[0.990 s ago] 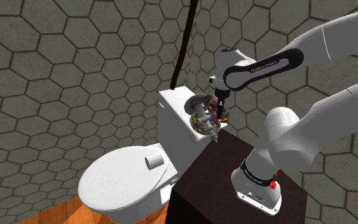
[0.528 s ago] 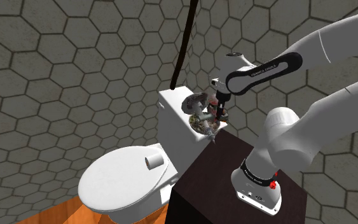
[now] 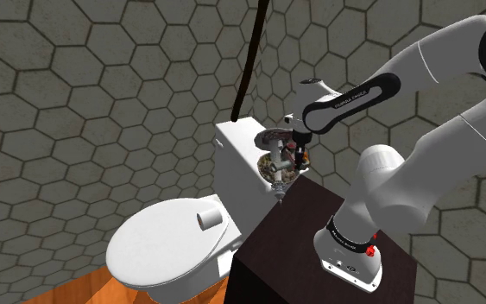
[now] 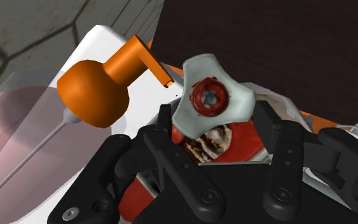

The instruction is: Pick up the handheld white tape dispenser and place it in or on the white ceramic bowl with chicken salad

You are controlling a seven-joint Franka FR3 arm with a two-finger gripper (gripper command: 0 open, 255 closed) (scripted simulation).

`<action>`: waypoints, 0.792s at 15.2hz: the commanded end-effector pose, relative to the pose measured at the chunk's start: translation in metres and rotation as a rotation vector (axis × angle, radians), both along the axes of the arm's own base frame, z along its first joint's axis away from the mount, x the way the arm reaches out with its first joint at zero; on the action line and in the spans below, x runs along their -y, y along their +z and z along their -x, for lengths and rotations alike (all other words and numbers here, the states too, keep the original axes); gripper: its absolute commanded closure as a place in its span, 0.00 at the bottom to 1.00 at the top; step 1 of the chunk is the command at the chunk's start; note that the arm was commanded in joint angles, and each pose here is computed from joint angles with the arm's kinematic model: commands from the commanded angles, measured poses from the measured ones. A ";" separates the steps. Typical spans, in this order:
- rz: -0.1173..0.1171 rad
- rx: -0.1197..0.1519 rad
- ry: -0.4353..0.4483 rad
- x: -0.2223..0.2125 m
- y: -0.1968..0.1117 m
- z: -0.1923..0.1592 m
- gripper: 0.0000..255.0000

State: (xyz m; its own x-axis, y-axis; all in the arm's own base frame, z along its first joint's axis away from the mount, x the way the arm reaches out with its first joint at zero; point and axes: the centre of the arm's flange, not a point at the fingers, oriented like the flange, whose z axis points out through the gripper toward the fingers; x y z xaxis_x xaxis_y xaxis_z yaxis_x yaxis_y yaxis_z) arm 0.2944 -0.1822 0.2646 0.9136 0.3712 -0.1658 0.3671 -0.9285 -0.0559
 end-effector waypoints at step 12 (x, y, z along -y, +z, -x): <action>0.005 0.090 0.005 -0.004 0.055 -0.014 0.00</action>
State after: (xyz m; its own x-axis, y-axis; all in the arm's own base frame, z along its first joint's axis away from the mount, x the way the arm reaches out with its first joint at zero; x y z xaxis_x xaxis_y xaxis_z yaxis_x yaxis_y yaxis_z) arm 0.3079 -0.1745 0.2956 0.9118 0.3865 -0.1388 0.3879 -0.9215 -0.0180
